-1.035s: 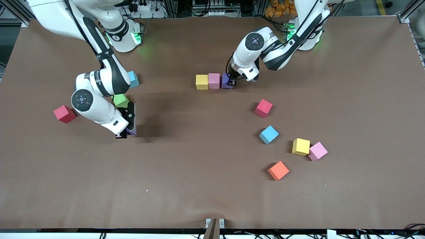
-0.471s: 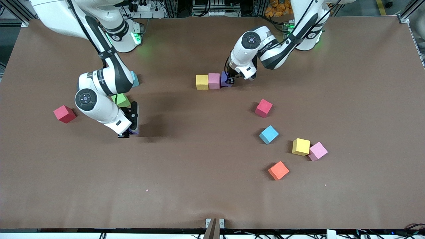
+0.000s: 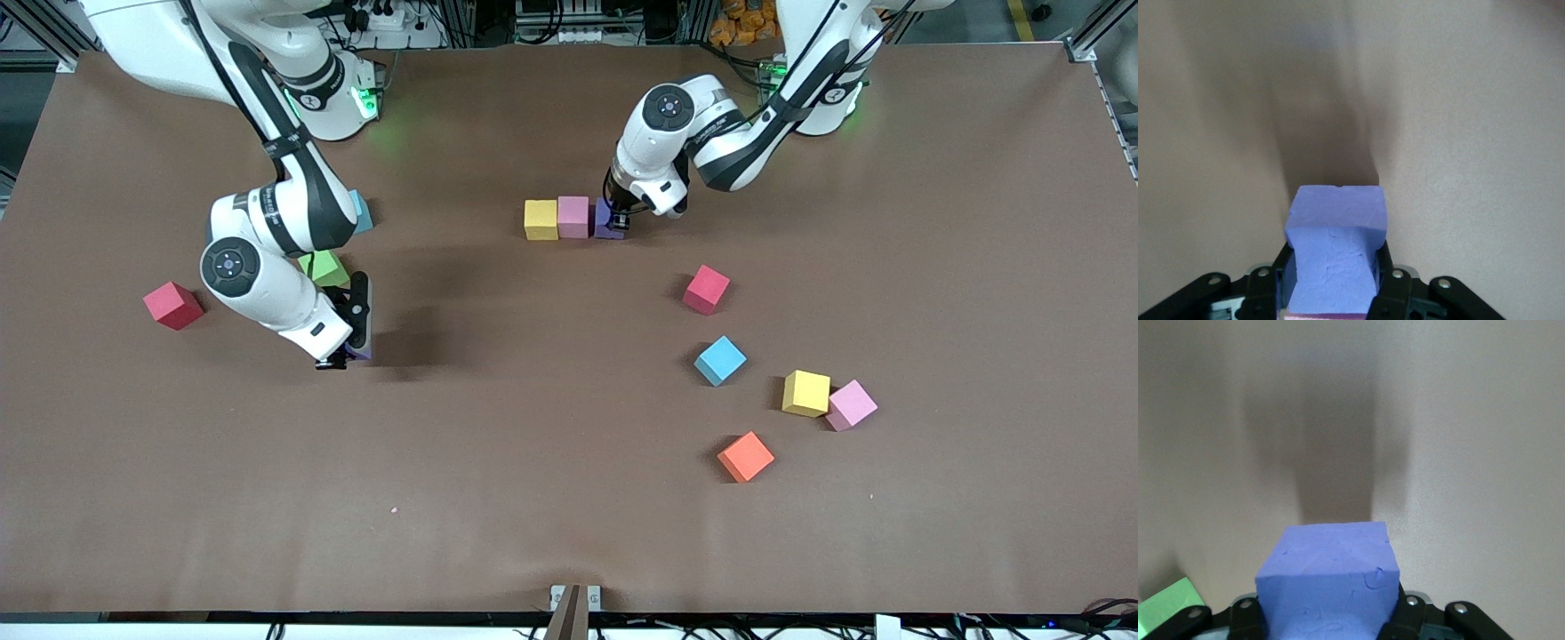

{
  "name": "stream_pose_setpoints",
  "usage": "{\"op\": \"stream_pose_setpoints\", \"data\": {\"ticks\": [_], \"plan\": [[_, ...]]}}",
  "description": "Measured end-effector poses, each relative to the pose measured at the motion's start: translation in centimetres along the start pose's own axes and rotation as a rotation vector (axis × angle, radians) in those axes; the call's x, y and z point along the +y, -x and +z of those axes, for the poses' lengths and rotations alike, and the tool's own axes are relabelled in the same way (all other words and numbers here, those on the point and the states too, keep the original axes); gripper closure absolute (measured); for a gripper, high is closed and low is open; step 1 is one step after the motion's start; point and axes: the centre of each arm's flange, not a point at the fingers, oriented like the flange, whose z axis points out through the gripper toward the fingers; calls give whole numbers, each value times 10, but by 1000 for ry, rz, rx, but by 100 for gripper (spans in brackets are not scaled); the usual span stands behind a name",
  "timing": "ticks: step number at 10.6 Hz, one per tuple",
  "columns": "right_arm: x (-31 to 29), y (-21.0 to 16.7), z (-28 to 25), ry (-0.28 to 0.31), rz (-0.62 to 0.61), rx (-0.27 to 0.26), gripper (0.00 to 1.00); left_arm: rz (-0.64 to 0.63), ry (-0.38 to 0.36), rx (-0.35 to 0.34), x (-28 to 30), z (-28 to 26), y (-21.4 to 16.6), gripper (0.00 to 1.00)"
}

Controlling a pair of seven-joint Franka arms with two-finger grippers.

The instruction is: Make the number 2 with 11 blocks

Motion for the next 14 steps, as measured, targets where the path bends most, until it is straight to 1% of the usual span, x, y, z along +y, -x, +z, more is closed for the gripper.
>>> {"op": "stream_pose_setpoints", "data": {"ticks": [6, 9, 10, 12, 13, 14], "plan": [[0, -1, 0, 0, 8, 0, 40, 10, -13, 6, -5, 9, 7, 51], [-2, -12, 0, 0, 9, 0, 40, 19, -9, 11, -3, 10, 7, 44], [-2, -17, -1, 3, 10, 0, 40, 14, -8, 14, -1, 10, 5, 33], [-1, -27, -5, 12, 9, 1, 40, -5, -4, 12, 2, 9, 5, 7], [0, -29, -6, 15, 8, 2, 40, -14, -1, 11, 3, 7, 7, 0], [0, -29, -7, 17, 15, 2, 40, -17, 0, 13, 4, 6, 8, 0]]}}
